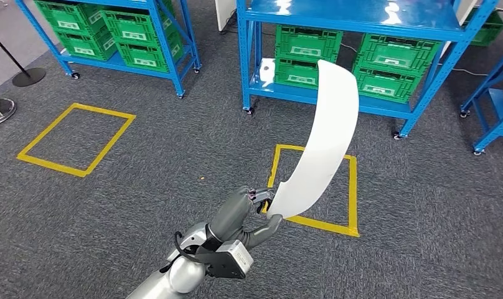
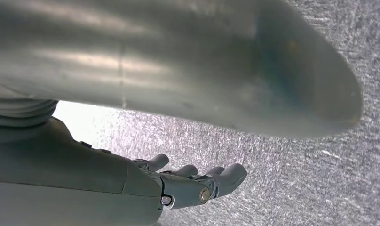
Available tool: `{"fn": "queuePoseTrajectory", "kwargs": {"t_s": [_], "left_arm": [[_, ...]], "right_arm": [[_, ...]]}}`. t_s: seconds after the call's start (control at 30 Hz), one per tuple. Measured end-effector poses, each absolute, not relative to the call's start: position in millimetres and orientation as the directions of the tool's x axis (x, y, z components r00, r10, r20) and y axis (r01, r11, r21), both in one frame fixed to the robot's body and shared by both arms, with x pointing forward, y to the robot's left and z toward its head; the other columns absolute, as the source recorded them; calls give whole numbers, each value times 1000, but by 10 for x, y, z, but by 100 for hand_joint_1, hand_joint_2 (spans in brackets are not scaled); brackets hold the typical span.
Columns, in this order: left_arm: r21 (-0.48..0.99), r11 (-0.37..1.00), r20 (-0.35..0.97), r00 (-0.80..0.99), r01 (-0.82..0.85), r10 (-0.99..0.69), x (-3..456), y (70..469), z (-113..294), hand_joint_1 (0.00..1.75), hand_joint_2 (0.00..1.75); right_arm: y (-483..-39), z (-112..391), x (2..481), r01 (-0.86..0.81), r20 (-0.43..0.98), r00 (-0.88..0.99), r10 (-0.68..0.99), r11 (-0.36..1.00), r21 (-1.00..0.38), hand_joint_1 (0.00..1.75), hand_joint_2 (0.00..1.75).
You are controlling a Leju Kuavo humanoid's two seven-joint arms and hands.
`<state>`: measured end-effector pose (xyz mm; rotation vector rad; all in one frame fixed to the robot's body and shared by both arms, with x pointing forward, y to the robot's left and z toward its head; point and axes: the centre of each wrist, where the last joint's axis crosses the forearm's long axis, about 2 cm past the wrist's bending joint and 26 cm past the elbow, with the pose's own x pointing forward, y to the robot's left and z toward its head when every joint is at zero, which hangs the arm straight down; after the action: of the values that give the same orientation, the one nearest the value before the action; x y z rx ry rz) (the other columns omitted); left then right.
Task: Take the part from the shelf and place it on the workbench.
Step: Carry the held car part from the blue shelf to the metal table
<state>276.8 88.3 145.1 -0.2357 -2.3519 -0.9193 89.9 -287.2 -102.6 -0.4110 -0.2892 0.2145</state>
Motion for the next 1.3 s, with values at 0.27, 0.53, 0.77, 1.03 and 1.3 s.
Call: {"fn": "queuePoseTrajectory", "kwargs": {"t_s": [0.27, 0.53, 0.77, 1.03, 1.3], "left_arm": [[549, 749, 606, -793, 371, -51, 2770, 886, 1439, 175, 175], [519, 736, 651, -759, 436, -10, 2745, 869, 1402, 175, 175], [527, 737, 652, -757, 423, -32, 2737, 873, 1399, 175, 175], [537, 737, 652, -756, 409, -56, 2703, 883, 1359, 175, 175], [530, 745, 645, -763, 405, -44, 2689, 873, 1339, 175, 175]], "right_arm": [[-2864, -1001, 1011, -155, 247, 928, 280, 891, -427, 0, 0], [-2866, -994, 1045, -168, 241, 926, 291, 888, -427, 0, 0], [-2867, -993, 1048, -164, 247, 925, 290, 888, -429, 0, 0], [-2878, -1003, 999, -149, 250, 927, 280, 887, -438, 0, 0], [-2882, -1015, 946, -162, 236, 929, 286, 885, -436, 0, 0]]}}
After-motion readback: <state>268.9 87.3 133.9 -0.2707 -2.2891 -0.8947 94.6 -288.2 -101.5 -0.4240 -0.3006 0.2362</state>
